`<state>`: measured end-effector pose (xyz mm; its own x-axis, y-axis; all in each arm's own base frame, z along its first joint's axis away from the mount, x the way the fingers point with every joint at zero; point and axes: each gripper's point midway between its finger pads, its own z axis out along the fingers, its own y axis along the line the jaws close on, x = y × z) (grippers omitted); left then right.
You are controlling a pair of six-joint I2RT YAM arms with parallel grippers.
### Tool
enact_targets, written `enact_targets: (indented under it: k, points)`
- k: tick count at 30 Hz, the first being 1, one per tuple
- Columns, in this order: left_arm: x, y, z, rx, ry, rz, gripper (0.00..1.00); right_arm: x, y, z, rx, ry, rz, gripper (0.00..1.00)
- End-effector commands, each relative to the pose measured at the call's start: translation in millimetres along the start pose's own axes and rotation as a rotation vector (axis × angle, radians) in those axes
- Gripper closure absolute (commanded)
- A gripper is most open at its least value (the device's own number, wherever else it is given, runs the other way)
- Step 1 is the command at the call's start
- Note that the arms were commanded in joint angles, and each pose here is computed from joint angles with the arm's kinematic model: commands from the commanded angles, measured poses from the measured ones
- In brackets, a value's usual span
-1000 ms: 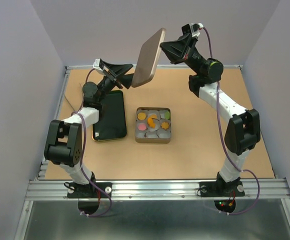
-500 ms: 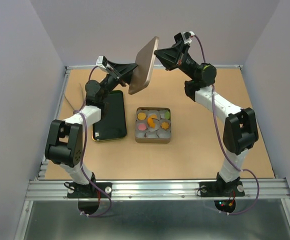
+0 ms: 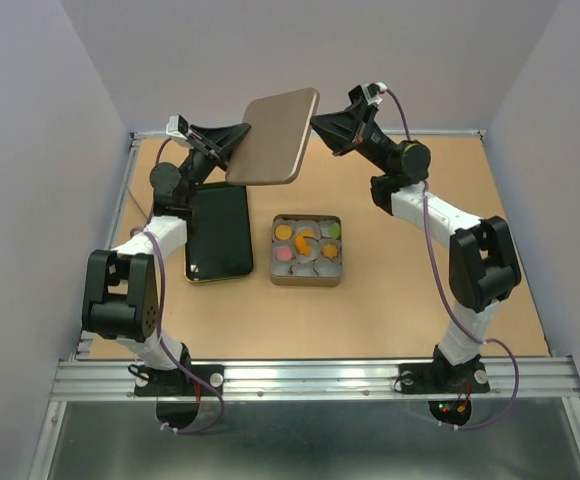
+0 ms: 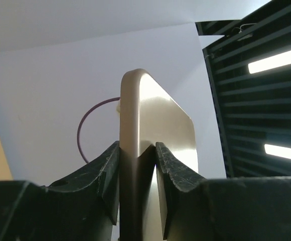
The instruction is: Pack the cookies
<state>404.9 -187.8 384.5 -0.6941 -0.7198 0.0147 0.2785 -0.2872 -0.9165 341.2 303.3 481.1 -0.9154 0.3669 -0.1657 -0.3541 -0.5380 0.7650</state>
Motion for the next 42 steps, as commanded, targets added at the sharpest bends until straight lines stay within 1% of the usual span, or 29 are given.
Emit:
enact_targets:
  k: [1,2,3,5,6,8,9,11,12,15,19,20,23,24,26,30,31,32,34,36,37,38,39,40,41,42]
  points:
    - [95,-146,-77,0.708,0.232,0.491,0.76,57,47,-31,-0.254,0.193,-0.091,0.88]
    - [93,-144,-77,0.700,0.231,0.493,0.80,57,42,-32,-0.245,0.190,-0.089,0.85]
    - [92,-144,-77,0.698,0.228,0.497,0.83,55,36,-33,-0.233,0.184,-0.079,0.78]
    - [92,-143,-79,0.693,0.226,0.499,0.88,54,28,-36,-0.214,0.174,-0.066,0.71]
    - [90,-143,-80,0.689,0.220,0.508,0.89,53,23,-37,-0.206,0.169,-0.058,0.63]
    - [90,-142,-81,0.683,0.222,0.511,0.89,54,18,-39,-0.194,0.172,-0.061,0.56]
    - [90,-142,-82,0.684,0.222,0.520,0.90,53,15,-40,-0.184,0.169,-0.057,0.49]
    - [89,-140,-82,0.676,0.219,0.522,0.92,54,8,-43,-0.166,0.171,-0.052,0.42]
    - [88,-138,-83,0.670,0.216,0.524,0.92,54,5,-44,-0.158,0.171,-0.048,0.36]
    - [88,-136,-83,0.662,0.215,0.526,0.94,56,-7,-52,-0.121,0.157,-0.025,0.30]
    - [86,-129,-85,0.642,0.209,0.530,0.94,63,-14,-60,-0.092,0.159,-0.035,0.29]
    - [87,-129,-86,0.643,0.206,0.533,0.95,65,-15,-61,-0.086,0.162,-0.035,0.30]
    - [87,-124,-88,0.629,0.197,0.533,0.97,67,-26,-68,-0.049,0.157,-0.010,0.37]
    - [87,-124,-89,0.629,0.192,0.536,0.97,68,-32,-71,-0.034,0.156,0.003,0.42]
    - [87,-120,-91,0.618,0.188,0.537,0.97,71,-43,-79,0.003,0.148,0.034,0.45]
    - [93,-111,-96,0.591,0.208,0.549,0.97,75,-65,-93,0.070,0.143,0.083,0.58]
    - [94,-109,-96,0.584,0.208,0.553,0.97,76,-68,-95,0.084,0.145,0.090,0.66]
    - [96,-104,-99,0.565,0.212,0.556,0.97,78,-77,-100,0.119,0.149,0.102,0.76]
    - [97,-94,-99,0.529,0.210,0.570,0.97,78,-87,-105,0.169,0.138,0.127,0.82]
    - [100,-83,-103,0.481,0.214,0.576,0.97,79,-97,-110,0.208,0.140,0.129,0.86]
    - [97,-69,-101,0.433,0.200,0.581,0.96,78,-104,-114,0.235,0.139,0.139,0.90]
    - [101,-68,-102,0.416,0.209,0.599,0.96,78,-107,-115,0.247,0.139,0.146,0.93]
    - [102,-62,-102,0.390,0.211,0.617,0.94,78,-110,-117,0.254,0.136,0.148,0.93]
    - [97,-49,-98,0.323,0.204,0.599,0.93,78,-112,-118,0.264,0.138,0.154,0.94]
    - [101,-43,-98,0.305,0.206,0.654,0.91,78,-118,-121,0.276,0.138,0.161,0.94]
    - [101,-37,-97,0.275,0.206,0.664,0.90,77,-120,-122,0.283,0.139,0.167,0.95]
